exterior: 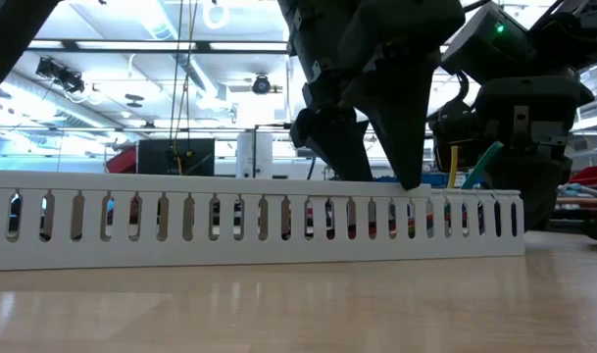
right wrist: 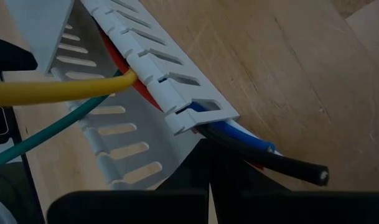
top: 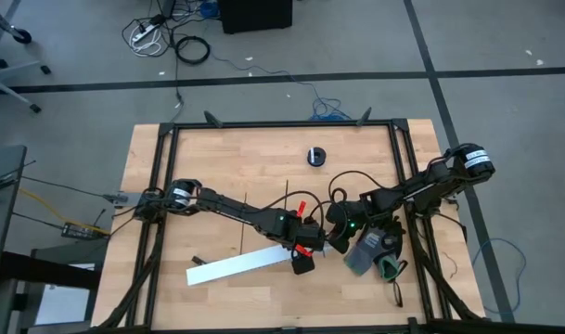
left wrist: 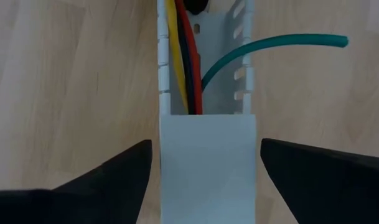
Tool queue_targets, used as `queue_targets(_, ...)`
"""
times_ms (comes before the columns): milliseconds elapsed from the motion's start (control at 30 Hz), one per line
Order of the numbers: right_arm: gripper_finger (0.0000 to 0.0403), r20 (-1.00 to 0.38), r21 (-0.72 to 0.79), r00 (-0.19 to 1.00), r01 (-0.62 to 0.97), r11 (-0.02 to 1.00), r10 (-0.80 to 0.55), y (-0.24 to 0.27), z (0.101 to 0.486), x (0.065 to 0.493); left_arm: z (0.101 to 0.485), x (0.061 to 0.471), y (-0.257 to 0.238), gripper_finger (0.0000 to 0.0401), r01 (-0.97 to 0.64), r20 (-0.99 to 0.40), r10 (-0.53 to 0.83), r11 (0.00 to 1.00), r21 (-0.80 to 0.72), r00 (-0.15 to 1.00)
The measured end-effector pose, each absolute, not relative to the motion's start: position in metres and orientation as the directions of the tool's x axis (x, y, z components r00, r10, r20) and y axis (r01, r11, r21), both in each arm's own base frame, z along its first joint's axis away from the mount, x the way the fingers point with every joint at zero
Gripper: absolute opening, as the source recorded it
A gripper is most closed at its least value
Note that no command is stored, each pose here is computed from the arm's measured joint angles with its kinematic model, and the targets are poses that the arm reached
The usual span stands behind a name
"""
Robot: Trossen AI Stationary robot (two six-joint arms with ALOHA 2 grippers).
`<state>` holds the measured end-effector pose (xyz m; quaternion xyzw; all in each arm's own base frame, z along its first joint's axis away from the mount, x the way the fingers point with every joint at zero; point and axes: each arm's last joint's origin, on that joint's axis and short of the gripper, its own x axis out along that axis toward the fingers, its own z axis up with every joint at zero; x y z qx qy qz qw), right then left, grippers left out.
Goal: Ziptie cables
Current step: Close the white cable duct
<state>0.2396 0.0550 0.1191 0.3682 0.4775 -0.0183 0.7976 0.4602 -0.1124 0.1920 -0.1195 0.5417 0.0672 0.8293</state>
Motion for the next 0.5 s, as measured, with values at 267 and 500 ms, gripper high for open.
queue_targets(267, 0.0, -0.775, 0.57, 0.543, 0.38, 0.728, 0.324, 0.055, 0.1191, 0.2396, 0.1919, 0.4601, -0.1129, 0.0276, -0.235, -0.916, -0.04, 0.961, -0.144, 0.399)
queue_targets(500, 0.0, -0.775, 0.571, 0.543, 0.38, 0.728, 0.324, 0.055, 0.1191, 0.2396, 0.1919, 0.46, -0.1127, 0.0259, -0.233, -0.917, -0.043, 0.961, -0.146, 0.397)
